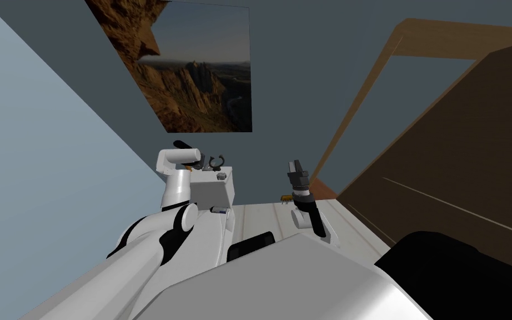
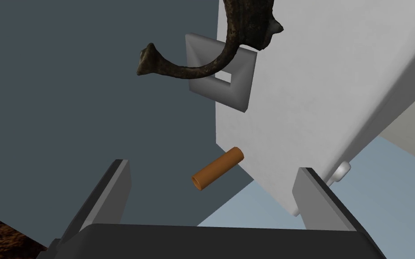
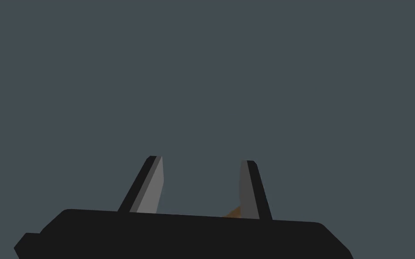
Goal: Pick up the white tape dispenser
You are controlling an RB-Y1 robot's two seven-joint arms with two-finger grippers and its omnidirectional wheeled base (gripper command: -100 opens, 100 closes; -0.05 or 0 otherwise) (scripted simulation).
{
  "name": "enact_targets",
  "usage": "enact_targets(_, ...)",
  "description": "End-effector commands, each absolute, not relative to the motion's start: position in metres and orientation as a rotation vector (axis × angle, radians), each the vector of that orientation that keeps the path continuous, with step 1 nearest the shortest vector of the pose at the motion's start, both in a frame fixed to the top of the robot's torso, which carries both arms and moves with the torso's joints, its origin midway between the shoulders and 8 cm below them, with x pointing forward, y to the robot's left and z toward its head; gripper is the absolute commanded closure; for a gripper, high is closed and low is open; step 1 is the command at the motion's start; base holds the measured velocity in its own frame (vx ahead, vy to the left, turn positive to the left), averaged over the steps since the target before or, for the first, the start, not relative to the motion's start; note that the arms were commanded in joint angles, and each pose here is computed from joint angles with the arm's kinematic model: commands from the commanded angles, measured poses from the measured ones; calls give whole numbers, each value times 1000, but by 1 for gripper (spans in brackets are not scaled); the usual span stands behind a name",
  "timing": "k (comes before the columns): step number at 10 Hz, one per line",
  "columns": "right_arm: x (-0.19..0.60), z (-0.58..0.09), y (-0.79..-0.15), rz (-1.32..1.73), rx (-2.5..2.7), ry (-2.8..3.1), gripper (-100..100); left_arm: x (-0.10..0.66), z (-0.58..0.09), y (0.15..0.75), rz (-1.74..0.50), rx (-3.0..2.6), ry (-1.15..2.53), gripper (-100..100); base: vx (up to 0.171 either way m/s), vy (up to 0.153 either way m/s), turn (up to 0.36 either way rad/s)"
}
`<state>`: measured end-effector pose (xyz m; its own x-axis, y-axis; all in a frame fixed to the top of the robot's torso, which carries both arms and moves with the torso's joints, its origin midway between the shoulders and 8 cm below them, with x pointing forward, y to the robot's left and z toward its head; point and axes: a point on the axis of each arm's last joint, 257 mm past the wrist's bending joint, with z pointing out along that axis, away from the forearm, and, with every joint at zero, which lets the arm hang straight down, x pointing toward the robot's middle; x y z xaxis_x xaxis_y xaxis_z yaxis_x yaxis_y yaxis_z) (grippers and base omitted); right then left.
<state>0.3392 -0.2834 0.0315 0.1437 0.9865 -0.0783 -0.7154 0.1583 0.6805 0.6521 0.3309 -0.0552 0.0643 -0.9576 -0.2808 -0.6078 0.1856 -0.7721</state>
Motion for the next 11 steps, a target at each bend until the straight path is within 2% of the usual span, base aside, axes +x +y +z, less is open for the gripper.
enact_targets(1, 339, 31, -283, 1324, 562, 593, 0, 652, -55, 331, -534, -1514, 1636, -100, 4, -4, 12)
enact_targets(4, 339, 31, -283, 1324, 562, 593, 0, 654, -45, 323, -532, -1501, 1654, -100, -16, -21, 18)
enact_targets(6, 339, 31, -283, 1324, 562, 593, 0, 655, -36, 315, -529, -1489, 1672, -100, -66, -123, 92)
enact_targets(11, 339, 32, -283, 1324, 562, 592, 0, 656, -7, 283, -510, -1448, 1743, -100, -89, -174, 112)
